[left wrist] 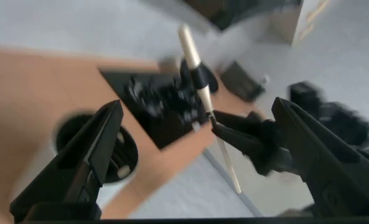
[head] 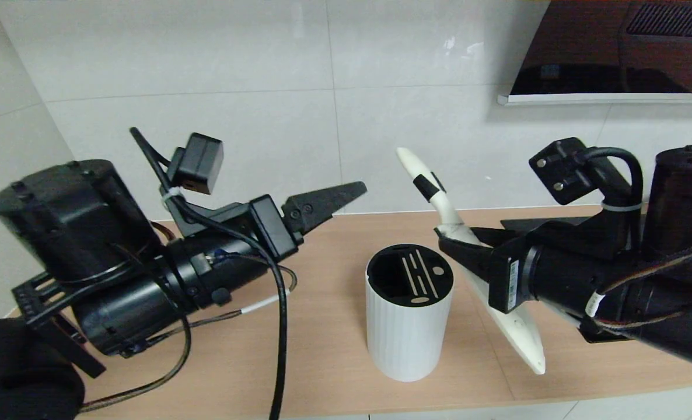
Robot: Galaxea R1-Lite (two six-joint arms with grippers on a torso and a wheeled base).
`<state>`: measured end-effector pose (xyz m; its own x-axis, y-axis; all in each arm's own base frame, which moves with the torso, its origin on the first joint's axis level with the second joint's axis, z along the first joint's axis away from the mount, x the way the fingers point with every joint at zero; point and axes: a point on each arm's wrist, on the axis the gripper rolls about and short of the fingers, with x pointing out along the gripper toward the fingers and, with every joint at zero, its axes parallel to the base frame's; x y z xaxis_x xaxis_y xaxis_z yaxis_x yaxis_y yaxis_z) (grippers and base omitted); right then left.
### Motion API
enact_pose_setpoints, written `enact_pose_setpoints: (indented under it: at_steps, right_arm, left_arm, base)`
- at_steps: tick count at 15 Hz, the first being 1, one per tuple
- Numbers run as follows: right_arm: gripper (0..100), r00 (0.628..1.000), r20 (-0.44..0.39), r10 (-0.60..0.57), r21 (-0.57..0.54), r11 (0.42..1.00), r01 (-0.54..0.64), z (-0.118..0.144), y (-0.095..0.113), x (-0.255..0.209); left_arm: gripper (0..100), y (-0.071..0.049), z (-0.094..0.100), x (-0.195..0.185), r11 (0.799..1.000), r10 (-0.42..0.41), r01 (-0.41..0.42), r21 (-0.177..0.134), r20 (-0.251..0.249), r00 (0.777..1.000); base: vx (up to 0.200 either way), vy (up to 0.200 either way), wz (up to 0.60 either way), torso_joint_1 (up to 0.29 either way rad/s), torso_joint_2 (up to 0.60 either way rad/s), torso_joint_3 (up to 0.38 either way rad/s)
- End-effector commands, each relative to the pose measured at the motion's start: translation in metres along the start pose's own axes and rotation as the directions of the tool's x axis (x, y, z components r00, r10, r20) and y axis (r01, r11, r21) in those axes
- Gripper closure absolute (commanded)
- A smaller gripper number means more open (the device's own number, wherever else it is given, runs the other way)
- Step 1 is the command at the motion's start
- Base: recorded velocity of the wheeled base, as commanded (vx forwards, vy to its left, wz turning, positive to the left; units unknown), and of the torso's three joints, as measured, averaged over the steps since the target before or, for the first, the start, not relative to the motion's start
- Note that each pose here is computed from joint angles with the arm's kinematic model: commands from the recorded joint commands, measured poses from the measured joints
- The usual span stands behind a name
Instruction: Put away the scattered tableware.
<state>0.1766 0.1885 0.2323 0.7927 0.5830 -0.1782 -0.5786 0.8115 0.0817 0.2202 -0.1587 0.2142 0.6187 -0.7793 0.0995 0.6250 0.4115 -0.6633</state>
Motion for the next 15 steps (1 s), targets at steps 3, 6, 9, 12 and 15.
enact_pose_setpoints:
  at_steps: [3,6,9,12,15]
  right_arm:
    - [100,0.999,-0.035,0.039,-0.002,0.999,-0.039,-0.011,0.013,0.009]
    - [100,0.994,-0.042,0.102,0.014,0.995,-0.102,-0.014,0.030,0.005]
    - [100,0.992,-0.049,0.112,0.011,0.994,-0.111,-0.017,0.034,0.007]
    - [100,0.990,-0.056,0.129,0.005,0.992,-0.129,-0.021,0.038,0.007]
    - [100,0.990,-0.048,0.132,0.006,0.991,-0.131,-0.022,0.039,0.008]
  left_arm:
    - [0,0.010,-0.021,0.014,0.999,0.038,-0.040,-0.036,-0.056,0.998]
    - [0,0.012,-0.031,0.026,0.998,0.020,-0.024,-0.062,-0.050,0.999]
    - [0,0.013,-0.033,0.032,0.994,-0.053,0.055,-0.089,0.020,0.998]
    - [0,0.015,-0.035,0.034,0.995,-0.046,0.047,-0.092,0.017,0.999]
    - [0,0.016,-0.037,0.035,0.995,-0.041,0.042,-0.093,0.016,0.999]
  base:
    - [0.000,0.000,0.00,0.000,0.00,0.000]
    - [0.000,0.000,0.00,0.000,0.00,0.000]
    - [0.000,0.000,0.00,0.000,0.00,0.000]
    - [0.000,0.000,0.00,0.000,0.00,0.000]
    - [0.000,0.000,0.00,0.000,0.00,0.000]
